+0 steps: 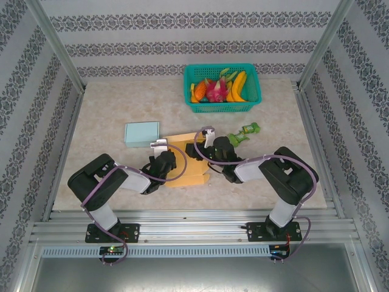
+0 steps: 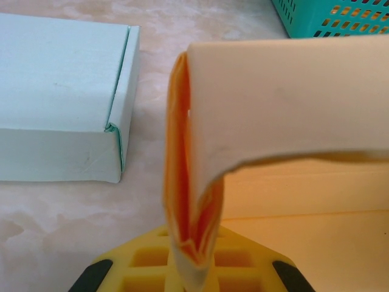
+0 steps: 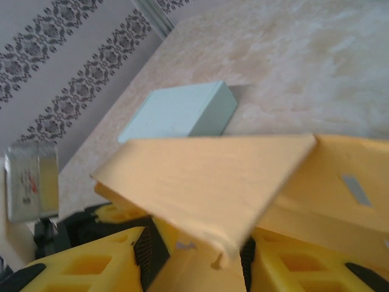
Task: Fold the paper box
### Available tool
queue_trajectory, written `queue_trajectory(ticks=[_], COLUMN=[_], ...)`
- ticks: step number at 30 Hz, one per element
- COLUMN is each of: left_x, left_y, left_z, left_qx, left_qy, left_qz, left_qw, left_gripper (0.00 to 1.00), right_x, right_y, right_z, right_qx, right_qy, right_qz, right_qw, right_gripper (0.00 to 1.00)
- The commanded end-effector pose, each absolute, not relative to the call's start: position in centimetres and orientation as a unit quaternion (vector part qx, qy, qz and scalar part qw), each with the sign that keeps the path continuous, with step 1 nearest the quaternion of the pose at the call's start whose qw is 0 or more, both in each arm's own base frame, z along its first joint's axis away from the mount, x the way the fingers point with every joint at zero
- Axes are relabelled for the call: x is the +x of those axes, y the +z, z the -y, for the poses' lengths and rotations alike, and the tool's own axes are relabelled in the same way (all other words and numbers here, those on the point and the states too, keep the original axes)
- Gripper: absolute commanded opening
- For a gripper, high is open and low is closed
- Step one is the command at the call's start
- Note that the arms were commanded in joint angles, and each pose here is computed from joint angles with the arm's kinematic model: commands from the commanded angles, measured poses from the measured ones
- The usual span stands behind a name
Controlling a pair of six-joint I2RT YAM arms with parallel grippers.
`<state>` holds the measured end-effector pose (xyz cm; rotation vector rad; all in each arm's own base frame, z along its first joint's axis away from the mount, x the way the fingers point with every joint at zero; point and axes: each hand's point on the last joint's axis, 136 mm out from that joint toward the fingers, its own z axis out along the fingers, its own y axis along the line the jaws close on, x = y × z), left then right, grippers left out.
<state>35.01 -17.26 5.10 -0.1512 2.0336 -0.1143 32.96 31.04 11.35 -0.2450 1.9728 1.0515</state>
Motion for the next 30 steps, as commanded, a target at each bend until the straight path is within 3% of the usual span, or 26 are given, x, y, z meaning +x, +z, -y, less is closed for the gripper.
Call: queue_trajectory(ticks=[1, 11, 30], left_x=[34.4, 34.4, 34.4], left_y=[4.3, 4.3, 4.3], left_z=[17.2, 17.7, 18.1], left_qx=[-0.052, -0.047, -0.040], left_qy=[-0.034, -0.046, -0.055], left_qz=[-0.859, -0.860, -0.860], left_qw=[0.508, 0.507, 0.506], left_gripper=[0.00, 0.00, 0.00], right_x=[32.8, 34.3, 37.2], right_y=[12.5, 10.0, 6.6], right_z=[-29.4, -24.5, -23.4], right_qx=[-0.115, -0.094, -0.042], right_qy=[0.383, 0.259, 0.264], right_qz=[-0.783, -0.824, -0.851], right_qw=[0.477, 0.494, 0.452], right_gripper=[0.45, 0.46, 0.46])
